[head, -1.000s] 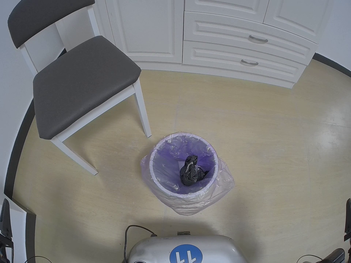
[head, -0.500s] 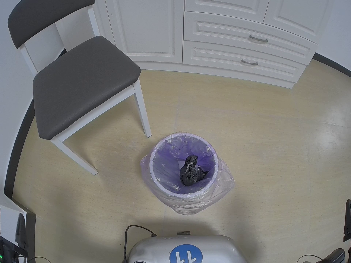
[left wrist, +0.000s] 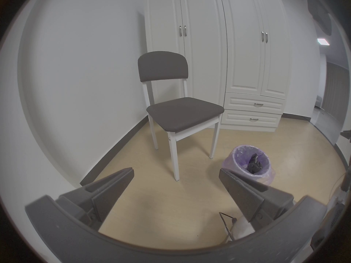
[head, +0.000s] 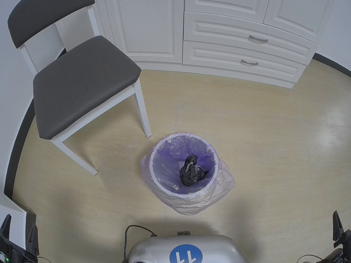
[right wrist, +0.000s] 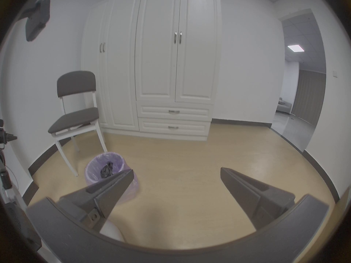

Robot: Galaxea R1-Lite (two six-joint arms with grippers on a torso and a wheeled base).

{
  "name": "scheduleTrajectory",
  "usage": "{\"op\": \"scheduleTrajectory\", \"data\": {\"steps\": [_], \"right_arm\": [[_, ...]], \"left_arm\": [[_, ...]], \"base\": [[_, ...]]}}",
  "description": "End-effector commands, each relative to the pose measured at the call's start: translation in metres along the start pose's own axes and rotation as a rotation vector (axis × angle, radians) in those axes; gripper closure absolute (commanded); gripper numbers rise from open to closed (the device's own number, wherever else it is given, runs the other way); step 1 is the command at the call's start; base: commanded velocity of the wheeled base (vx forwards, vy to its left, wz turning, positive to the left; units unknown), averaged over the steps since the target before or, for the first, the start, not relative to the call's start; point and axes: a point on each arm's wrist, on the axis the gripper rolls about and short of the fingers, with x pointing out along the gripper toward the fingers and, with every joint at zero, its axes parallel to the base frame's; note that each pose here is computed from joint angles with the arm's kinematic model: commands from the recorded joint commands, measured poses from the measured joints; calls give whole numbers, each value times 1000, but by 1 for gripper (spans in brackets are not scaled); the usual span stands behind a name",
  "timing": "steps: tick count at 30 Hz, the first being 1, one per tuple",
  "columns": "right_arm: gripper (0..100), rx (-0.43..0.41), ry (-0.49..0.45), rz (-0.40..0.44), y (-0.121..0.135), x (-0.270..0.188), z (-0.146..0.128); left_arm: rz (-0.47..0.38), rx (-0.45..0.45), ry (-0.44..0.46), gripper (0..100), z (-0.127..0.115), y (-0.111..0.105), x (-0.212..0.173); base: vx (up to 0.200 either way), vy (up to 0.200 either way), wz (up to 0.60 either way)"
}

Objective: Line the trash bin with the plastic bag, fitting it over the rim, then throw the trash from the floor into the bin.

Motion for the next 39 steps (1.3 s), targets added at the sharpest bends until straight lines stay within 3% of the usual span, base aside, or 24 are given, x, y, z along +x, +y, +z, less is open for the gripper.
{"op": "scheduleTrajectory", "data": {"steps": [1, 5, 7, 11, 15, 16, 18, 19, 28, 39], "right_arm": [[0, 4, 21, -17, 0, 0, -7], [0, 29, 22, -44, -1, 0, -7], [0, 33, 22, -35, -1, 0, -7], [0, -21, 24, -27, 0, 0, -7], [0, -58, 25, -8, 0, 0, -7], [0, -63, 30, 22, 1, 0, -8], [0, 16, 81, 118, 3, 0, -13], [0, -6, 110, 144, 4, -2, -14], [0, 29, 92, 130, 3, -1, -14], [0, 15, 92, 123, 3, -1, -14]], "left_arm": [[-30, 8, 47, 0, -1, 0, 4], [-53, 1, 45, 0, -1, -1, 4], [-104, -37, 51, 0, -4, -2, 4], [-121, 17, -13, 0, -7, -4, -3], [-121, 2, -11, 0, -7, -4, -2], [-120, 1, -9, 0, -8, -3, -2], [-120, 2, -11, 0, -8, -3, -3], [-120, 2, -11, 0, -8, -3, -3], [-117, -7, -10, 0, -7, -3, -2], [-117, -6, -9, 0, -8, -3, -2]], "base": [[0, 0, 0], [0, 0, 0], [0, 0, 0], [0, 0, 0], [0, 0, 0], [0, 0, 0], [0, 0, 0], [0, 0, 0], [0, 0, 0], [0, 0, 0]]}}
